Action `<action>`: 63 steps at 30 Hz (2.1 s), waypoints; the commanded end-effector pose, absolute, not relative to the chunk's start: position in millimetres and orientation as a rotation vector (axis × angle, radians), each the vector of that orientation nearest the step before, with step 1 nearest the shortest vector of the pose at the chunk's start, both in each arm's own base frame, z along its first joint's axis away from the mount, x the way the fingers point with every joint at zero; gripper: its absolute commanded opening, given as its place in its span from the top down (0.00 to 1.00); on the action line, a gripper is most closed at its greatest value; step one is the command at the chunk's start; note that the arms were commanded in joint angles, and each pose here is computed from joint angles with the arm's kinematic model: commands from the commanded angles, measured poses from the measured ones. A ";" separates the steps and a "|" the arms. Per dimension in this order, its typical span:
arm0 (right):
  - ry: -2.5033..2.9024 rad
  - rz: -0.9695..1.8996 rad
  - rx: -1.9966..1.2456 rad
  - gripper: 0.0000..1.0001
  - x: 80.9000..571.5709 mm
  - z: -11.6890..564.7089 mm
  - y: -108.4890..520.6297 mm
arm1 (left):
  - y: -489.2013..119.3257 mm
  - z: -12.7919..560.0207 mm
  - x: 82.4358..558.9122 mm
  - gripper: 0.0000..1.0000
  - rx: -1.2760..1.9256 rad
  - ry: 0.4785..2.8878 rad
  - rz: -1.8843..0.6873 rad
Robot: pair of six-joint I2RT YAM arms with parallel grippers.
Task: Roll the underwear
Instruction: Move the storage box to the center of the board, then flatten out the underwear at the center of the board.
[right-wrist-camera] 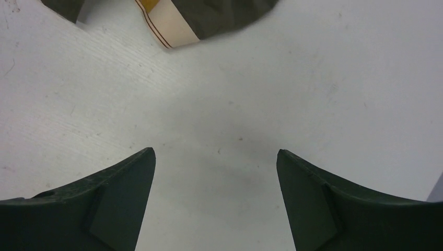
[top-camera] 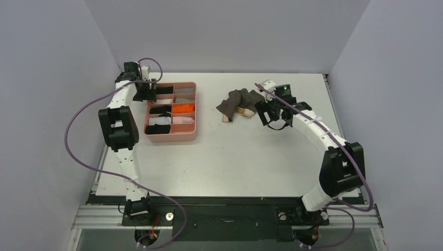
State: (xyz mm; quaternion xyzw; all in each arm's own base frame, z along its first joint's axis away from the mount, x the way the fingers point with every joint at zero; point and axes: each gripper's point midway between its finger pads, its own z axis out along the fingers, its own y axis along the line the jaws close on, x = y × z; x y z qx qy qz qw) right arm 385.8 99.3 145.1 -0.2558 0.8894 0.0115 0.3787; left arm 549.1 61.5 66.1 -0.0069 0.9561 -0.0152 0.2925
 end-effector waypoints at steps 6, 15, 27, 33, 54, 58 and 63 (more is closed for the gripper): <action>2.156 0.067 -0.815 0.21 444.0 149.1 202.2 | 61.2 158.7 551.0 0.11 -0.027 2.356 -0.044; 2.245 0.205 -0.774 0.29 464.8 100.8 264.2 | 47.8 222.3 492.8 0.09 0.002 2.204 -0.048; 2.289 0.405 -0.775 0.70 475.2 72.9 301.4 | 10.3 244.5 434.4 0.08 0.090 2.144 -0.205; 2.258 0.474 -0.881 1.00 447.7 116.3 294.1 | -26.4 251.6 414.9 0.09 0.299 2.068 -0.261; 2.483 1.000 -1.013 1.00 311.6 148.3 199.4 | -293.2 199.3 326.5 0.03 1.243 1.641 -0.304; 2.512 1.069 -0.965 1.00 318.7 143.5 196.1 | -331.1 198.1 311.5 0.03 1.318 1.599 -0.302; 2.532 1.139 -0.905 1.00 327.3 139.2 192.7 | -370.1 179.3 291.3 0.03 1.452 1.523 -0.243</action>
